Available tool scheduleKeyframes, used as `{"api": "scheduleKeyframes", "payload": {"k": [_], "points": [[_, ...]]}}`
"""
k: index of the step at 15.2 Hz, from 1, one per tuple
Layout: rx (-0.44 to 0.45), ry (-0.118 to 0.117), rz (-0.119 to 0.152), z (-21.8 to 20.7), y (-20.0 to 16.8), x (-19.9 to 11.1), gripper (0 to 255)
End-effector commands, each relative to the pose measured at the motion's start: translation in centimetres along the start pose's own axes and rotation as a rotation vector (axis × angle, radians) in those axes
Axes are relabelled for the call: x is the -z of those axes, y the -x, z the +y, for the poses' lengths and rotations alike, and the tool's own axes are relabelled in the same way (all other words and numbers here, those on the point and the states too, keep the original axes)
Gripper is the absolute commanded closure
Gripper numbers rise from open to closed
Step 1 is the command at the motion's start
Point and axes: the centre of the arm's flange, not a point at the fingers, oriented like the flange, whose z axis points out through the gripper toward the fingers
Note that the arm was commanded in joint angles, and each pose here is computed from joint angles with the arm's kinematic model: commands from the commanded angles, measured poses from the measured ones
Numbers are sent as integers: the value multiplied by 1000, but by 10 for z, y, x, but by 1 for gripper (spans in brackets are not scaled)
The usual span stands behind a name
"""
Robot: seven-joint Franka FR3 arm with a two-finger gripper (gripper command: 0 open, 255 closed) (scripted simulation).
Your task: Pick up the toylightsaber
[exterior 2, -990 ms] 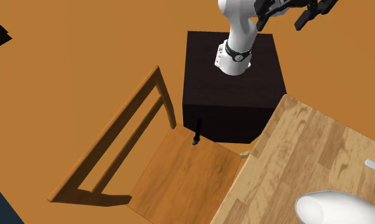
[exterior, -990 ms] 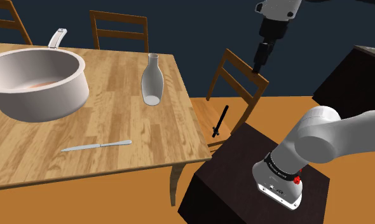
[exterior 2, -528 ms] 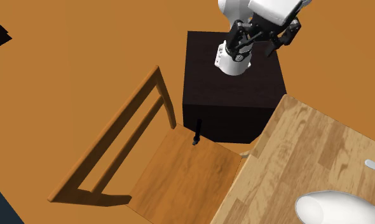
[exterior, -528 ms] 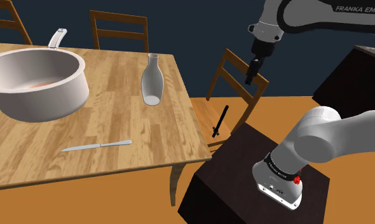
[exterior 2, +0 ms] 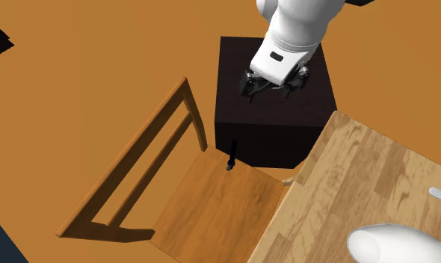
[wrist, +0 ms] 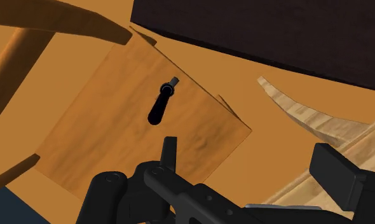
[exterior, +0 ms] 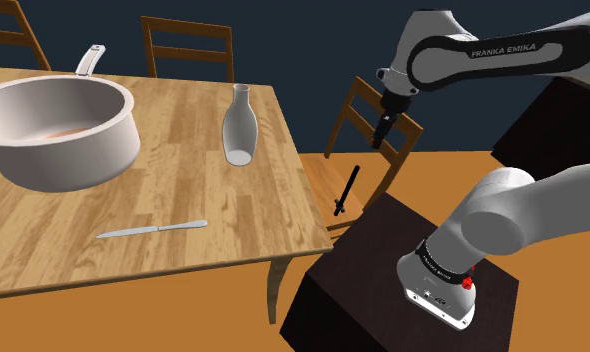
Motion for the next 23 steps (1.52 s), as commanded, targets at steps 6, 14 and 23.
{"api": "scheduleKeyframes", "payload": {"k": [6, 14, 23], "points": [[35, -11, 35, 43, -18, -82, 0], [65, -23, 65, 81, -40, -160, 0], [65, -23, 65, 81, -42, -194, 255]]}}
